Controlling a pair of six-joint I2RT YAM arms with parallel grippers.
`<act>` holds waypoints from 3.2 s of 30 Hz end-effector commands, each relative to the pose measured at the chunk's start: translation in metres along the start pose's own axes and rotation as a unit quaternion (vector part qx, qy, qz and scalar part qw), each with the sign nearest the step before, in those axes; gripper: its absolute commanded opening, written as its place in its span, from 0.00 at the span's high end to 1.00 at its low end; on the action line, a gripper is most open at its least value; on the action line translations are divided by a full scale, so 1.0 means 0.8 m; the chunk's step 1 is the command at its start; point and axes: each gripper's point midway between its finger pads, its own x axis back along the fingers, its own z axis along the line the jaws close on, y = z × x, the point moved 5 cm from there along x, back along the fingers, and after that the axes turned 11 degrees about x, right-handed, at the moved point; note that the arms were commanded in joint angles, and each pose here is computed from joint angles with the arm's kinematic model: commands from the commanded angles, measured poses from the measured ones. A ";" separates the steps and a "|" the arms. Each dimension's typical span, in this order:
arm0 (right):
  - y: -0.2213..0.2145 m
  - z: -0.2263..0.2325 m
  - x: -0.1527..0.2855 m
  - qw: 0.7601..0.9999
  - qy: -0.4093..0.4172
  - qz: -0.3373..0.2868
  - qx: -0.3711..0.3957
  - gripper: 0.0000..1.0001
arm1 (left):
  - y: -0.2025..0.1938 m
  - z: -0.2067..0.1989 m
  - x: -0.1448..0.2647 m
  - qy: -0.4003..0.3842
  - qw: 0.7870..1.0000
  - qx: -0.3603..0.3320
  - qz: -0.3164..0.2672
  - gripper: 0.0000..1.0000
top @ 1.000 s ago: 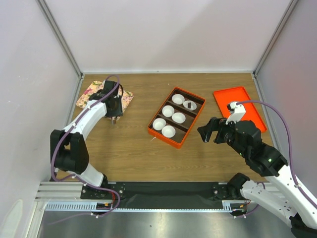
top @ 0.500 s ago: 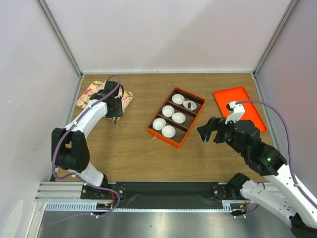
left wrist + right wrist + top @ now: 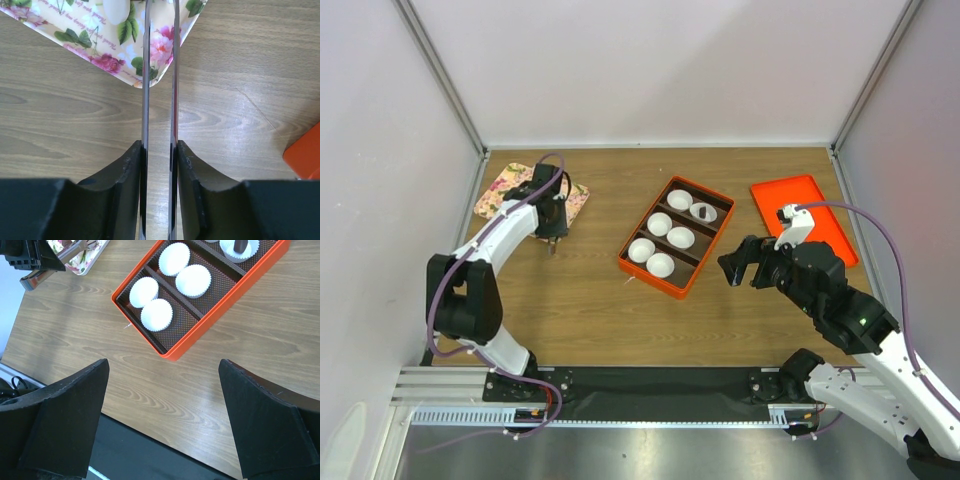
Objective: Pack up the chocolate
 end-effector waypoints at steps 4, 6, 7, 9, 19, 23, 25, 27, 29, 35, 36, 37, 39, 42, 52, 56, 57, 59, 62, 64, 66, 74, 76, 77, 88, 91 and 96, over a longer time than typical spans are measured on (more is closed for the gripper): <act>0.009 0.000 0.003 1.000 0.002 -0.019 -0.002 0.03 | 0.028 -0.004 0.021 -0.013 0.999 0.008 -0.036 0.70; 0.010 0.000 0.003 1.000 0.000 -0.021 -0.002 0.03 | 0.038 -0.006 0.039 -0.022 0.998 0.011 -0.051 0.72; 0.010 0.000 0.002 1.000 0.000 -0.019 -0.002 0.03 | 0.041 -0.006 0.046 -0.026 0.998 0.012 -0.058 0.72; 0.010 0.000 0.003 1.000 0.000 -0.021 -0.002 0.03 | 0.051 -0.009 0.063 -0.040 0.996 0.015 -0.072 0.73; 0.013 -0.001 0.005 1.000 -0.003 -0.025 -0.004 0.03 | 0.062 -0.082 0.164 -0.200 0.970 -0.017 -0.137 0.74; 0.014 -0.001 0.008 1.000 -0.003 -0.028 -0.010 0.03 | 0.040 -0.150 0.184 -0.254 0.956 -0.054 -0.134 0.75; 0.014 -0.002 0.009 1.000 -0.003 -0.028 -0.012 0.03 | 0.024 -0.184 0.189 -0.271 0.951 -0.080 -0.127 0.75; 0.013 -0.003 0.010 1.000 -0.005 -0.025 -0.011 0.03 | 0.016 -0.215 0.188 -0.278 0.948 -0.102 -0.118 0.76; 0.014 -0.003 0.014 1.000 -0.005 -0.027 -0.012 0.03 | 0.017 -0.233 0.192 -0.279 0.946 -0.112 -0.121 0.77; 0.013 -0.007 0.020 0.999 -0.014 -0.028 -0.012 0.03 | 0.001 -0.282 0.182 -0.287 0.940 -0.147 -0.111 0.78; 0.013 -0.007 0.021 0.999 -0.013 -0.028 -0.012 0.03 | -0.001 -0.287 0.180 -0.288 0.939 -0.150 -0.111 0.78; 0.012 -0.007 0.021 0.999 -0.013 -0.027 -0.013 0.03 | -0.003 -0.292 0.171 -0.285 0.940 -0.152 -0.108 0.78; 0.013 -0.007 0.022 0.999 -0.013 -0.027 -0.012 0.03 | -0.004 -0.298 0.164 -0.284 0.941 -0.154 -0.104 0.78; 0.014 -0.007 0.022 0.999 -0.014 -0.028 -0.011 0.03 | -0.007 -0.305 0.145 -0.273 0.944 -0.156 -0.099 0.77; 0.014 -0.010 0.022 0.999 -0.020 -0.027 -0.008 0.03 | -0.022 -0.316 0.092 -0.240 0.951 -0.180 -0.079 0.77; 0.012 -0.011 0.022 0.999 -0.023 -0.026 -0.006 0.03 | -0.029 -0.317 0.076 -0.231 0.953 -0.183 -0.069 0.76; 0.012 -0.011 0.022 0.999 -0.024 -0.026 -0.007 0.03 | -0.030 -0.318 0.073 -0.230 0.953 -0.183 -0.069 0.76; 0.012 -0.012 0.022 0.999 -0.025 -0.026 -0.005 0.03 | -0.033 -0.317 0.068 -0.225 0.954 -0.184 -0.067 0.74; 0.011 -0.013 0.021 0.999 -0.026 -0.024 -0.003 0.03 | -0.036 -0.316 0.061 -0.221 0.955 -0.185 -0.063 0.73; 0.011 -0.013 0.021 0.999 -0.028 -0.024 -0.003 0.03 | -0.037 -0.315 0.058 -0.217 0.956 -0.186 -0.062 0.72; 0.010 -0.014 0.021 0.999 -0.030 -0.024 -0.001 0.03 | -0.037 -0.316 0.058 -0.217 0.956 -0.186 -0.063 0.70; 0.010 -0.015 0.022 0.999 -0.031 -0.025 0.000 0.03 | -0.032 -0.317 0.059 -0.213 0.956 -0.188 -0.071 0.63; 0.010 -0.015 0.022 0.999 -0.031 -0.025 0.000 0.03 | -0.029 -0.317 0.063 -0.214 0.956 -0.188 -0.073 0.61; 0.010 -0.015 0.022 0.999 -0.030 -0.025 -0.001 0.03 | -0.029 -0.317 0.064 -0.215 0.956 -0.188 -0.073 0.60; 0.012 -0.011 0.022 0.999 -0.024 -0.026 -0.009 0.03 | -0.007 -0.307 0.104 -0.216 0.954 -0.181 -0.100 0.54; 0.013 -0.010 0.022 0.999 -0.022 -0.028 -0.014 0.03 | 0.008 -0.292 0.130 -0.203 0.956 -0.174 -0.123 0.55; 0.010 -0.005 0.016 1.000 -0.009 -0.023 -0.016 0.03 | 0.044 -0.244 0.189 -0.202 0.957 -0.132 -0.161 0.55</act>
